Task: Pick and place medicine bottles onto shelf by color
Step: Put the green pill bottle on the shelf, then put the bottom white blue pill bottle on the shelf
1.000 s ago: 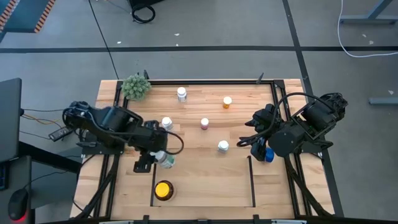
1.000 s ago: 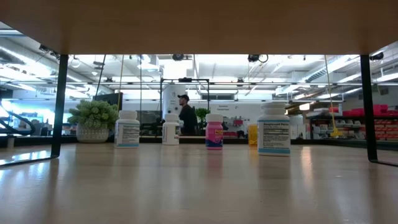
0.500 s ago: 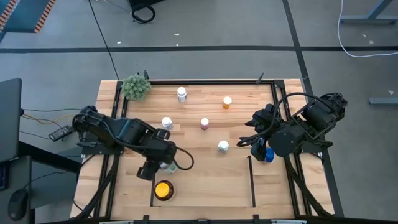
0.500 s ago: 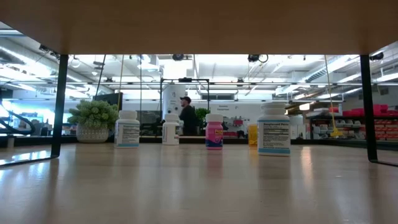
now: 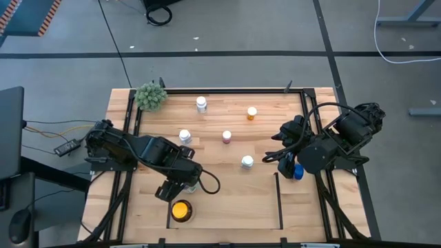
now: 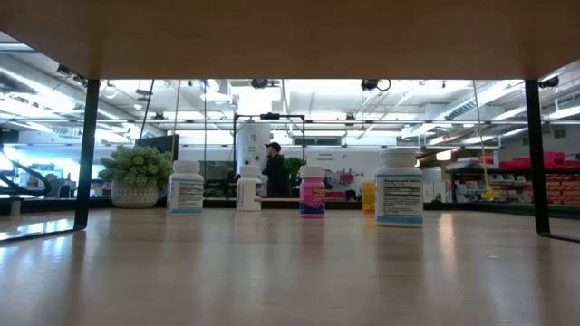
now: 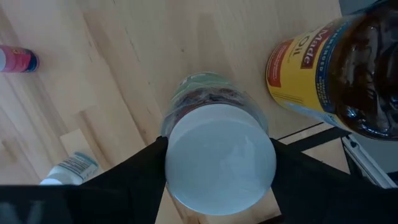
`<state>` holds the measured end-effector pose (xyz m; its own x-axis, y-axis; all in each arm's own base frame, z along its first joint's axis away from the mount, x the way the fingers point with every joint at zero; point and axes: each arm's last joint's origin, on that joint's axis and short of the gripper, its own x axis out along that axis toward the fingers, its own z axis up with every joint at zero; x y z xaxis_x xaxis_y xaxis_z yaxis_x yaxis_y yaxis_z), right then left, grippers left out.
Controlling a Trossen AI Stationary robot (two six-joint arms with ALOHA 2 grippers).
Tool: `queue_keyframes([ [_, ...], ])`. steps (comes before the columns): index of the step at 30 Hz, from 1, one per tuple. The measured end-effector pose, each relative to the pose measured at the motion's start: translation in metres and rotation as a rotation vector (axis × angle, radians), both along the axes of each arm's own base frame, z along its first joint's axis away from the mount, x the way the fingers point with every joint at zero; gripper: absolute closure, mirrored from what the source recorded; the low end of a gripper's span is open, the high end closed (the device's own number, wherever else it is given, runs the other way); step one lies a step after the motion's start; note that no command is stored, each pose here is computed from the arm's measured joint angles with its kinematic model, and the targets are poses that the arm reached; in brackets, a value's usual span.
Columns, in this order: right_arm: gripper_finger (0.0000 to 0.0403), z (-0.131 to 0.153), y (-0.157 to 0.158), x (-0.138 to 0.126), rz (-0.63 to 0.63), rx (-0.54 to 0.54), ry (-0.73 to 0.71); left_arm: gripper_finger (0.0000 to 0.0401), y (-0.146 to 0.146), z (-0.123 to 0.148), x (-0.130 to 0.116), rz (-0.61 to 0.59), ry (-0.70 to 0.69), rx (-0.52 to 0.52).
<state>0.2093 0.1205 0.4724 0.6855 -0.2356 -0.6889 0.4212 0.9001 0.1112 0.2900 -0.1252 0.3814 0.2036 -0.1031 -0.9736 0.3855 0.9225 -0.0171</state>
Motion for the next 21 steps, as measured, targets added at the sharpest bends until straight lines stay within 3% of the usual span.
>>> queue_keyframes([
  [5,0.0125,0.000,0.000,0.000,0.000,0.000,0.000,0.0134,0.000,0.000,0.000,0.018,0.003,-0.002],
  [16,0.0125,0.000,0.000,0.000,0.001,0.004,0.001,0.0064,0.001,0.000,-0.001,0.027,0.020,-0.032],
  [21,0.0125,0.000,0.000,0.000,0.006,0.012,0.006,0.0048,0.006,0.019,-0.001,0.055,-0.052,-0.051],
])
